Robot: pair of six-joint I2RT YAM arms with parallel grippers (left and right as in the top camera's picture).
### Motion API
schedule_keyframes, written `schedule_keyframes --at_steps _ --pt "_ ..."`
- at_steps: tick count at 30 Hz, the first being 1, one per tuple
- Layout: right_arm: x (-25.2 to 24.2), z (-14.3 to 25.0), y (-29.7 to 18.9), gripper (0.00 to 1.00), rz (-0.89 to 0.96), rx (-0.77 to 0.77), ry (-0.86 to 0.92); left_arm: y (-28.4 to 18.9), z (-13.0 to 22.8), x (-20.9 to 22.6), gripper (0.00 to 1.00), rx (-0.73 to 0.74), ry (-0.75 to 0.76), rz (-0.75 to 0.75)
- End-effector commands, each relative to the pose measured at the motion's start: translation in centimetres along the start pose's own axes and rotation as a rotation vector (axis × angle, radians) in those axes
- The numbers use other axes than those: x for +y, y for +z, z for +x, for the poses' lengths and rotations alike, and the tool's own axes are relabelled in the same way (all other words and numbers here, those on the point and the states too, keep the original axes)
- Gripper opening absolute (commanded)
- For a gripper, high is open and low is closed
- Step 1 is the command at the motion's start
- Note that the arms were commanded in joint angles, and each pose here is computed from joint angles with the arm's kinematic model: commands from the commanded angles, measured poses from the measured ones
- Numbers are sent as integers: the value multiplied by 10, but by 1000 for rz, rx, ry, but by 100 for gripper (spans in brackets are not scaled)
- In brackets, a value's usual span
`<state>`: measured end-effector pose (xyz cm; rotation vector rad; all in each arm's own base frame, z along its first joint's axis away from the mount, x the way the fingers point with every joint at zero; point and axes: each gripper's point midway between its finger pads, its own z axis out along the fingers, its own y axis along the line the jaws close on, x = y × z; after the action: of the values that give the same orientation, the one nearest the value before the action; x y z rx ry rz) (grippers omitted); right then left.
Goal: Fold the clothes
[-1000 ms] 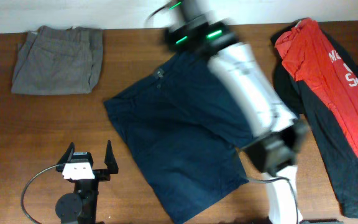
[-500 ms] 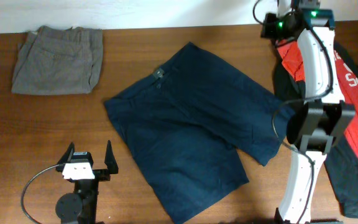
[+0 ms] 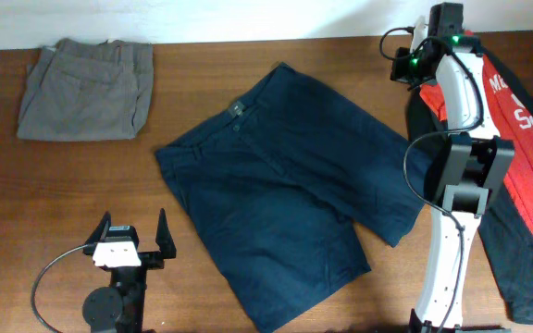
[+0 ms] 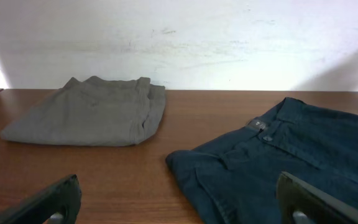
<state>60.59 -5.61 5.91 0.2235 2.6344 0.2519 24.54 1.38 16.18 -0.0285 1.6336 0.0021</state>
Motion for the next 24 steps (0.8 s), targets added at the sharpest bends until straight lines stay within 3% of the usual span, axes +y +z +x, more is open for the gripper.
schedule_keyframes --at_steps 1,6,24 --pt "-18 5 12 4 62 13 0 0 2 -3 99 1 4 14" --pt "-41 9 21 4 164 17 2 0 2 -3 99 1 4 14" --pt "-120 22 26 4 254 37 80 0 2 -3 99 1 4 14"
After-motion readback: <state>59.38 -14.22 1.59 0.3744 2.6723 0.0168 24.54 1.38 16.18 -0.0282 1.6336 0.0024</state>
